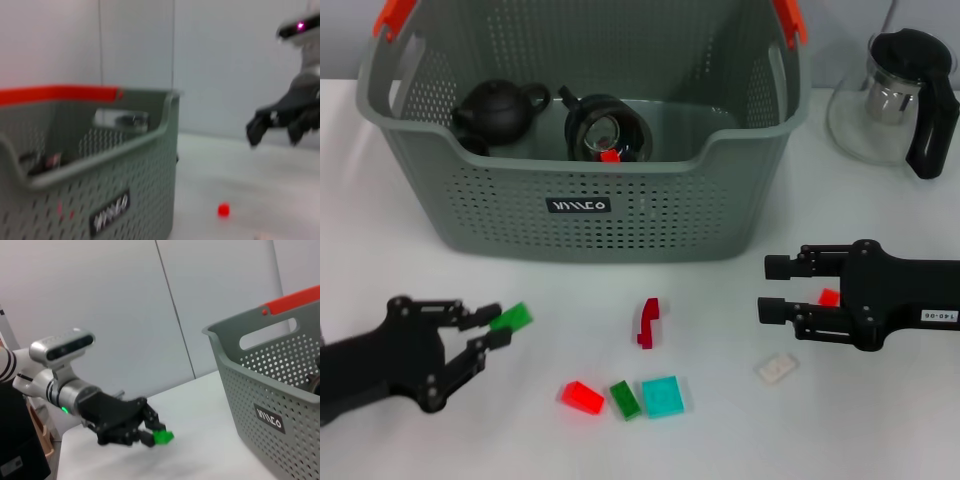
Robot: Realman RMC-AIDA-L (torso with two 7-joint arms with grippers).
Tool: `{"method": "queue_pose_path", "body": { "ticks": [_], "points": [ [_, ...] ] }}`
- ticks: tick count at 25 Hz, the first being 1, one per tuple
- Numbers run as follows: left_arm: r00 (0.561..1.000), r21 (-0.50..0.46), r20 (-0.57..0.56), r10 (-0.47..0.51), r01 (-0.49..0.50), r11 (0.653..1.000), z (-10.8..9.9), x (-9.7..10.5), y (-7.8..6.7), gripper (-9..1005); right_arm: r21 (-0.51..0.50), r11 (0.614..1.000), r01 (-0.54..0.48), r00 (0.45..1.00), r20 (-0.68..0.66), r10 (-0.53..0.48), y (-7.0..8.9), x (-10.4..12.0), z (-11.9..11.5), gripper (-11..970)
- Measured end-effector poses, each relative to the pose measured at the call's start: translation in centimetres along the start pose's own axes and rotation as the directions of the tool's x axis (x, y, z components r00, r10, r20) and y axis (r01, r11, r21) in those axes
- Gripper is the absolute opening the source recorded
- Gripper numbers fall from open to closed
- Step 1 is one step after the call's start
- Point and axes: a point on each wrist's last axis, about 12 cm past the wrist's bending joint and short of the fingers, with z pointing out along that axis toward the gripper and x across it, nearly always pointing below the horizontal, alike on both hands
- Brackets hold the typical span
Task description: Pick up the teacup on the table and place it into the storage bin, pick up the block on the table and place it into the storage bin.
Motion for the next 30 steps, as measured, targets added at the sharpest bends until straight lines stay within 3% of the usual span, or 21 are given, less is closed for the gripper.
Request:
{"method": "queue_pose_path", "body": {
  "ticks": [7, 14, 17, 22, 25, 30],
  "points": [
    [0.969, 0.066, 0.245, -0.035, 0.02, 0.998, 1.5, -4.5, 1.8, 196, 0.001, 1.0, 0.001, 1.0, 0.001, -0.001, 0.0, 0.0, 0.0, 593],
    [0.921, 0.039, 0.369, -0.126, 0.12, 0.992, 4.2, -10.1, 6.9, 198, 0.0, 1.0, -0.001, 1.0, 0.002, 0.001, 0.0, 0.0, 0.0, 593],
    [0.941, 0.039, 0.3, -0.156, 0.152, 0.988, 6.2, -12.6, 9.4, 199, 0.0, 1.0, -0.001, 1.0, 0.002, 0.001, 0.0, 0.0, 0.0, 593],
    [0.978, -0.027, 0.055, -0.199, 0.201, 0.979, 9.6, -15.3, 11.9, 200, -0.001, 1.0, 0.003, 1.0, 0.003, -0.003, 0.0, -0.1, 0.1, 593],
    [0.981, -0.053, -0.077, -0.179, 0.175, 0.983, 11.3, -15.7, 11.7, 201, 0.0, 1.0, 0.004, 1.0, 0.002, -0.004, -0.1, -0.1, 0.1, 594],
    [0.968, -0.039, -0.199, -0.153, 0.148, 0.988, 13.3, -15.2, 10.7, 202, 0.001, 1.0, 0.008, 1.0, 0.002, -0.008, -0.1, -0.1, 0.2, 594]
  ]
}}
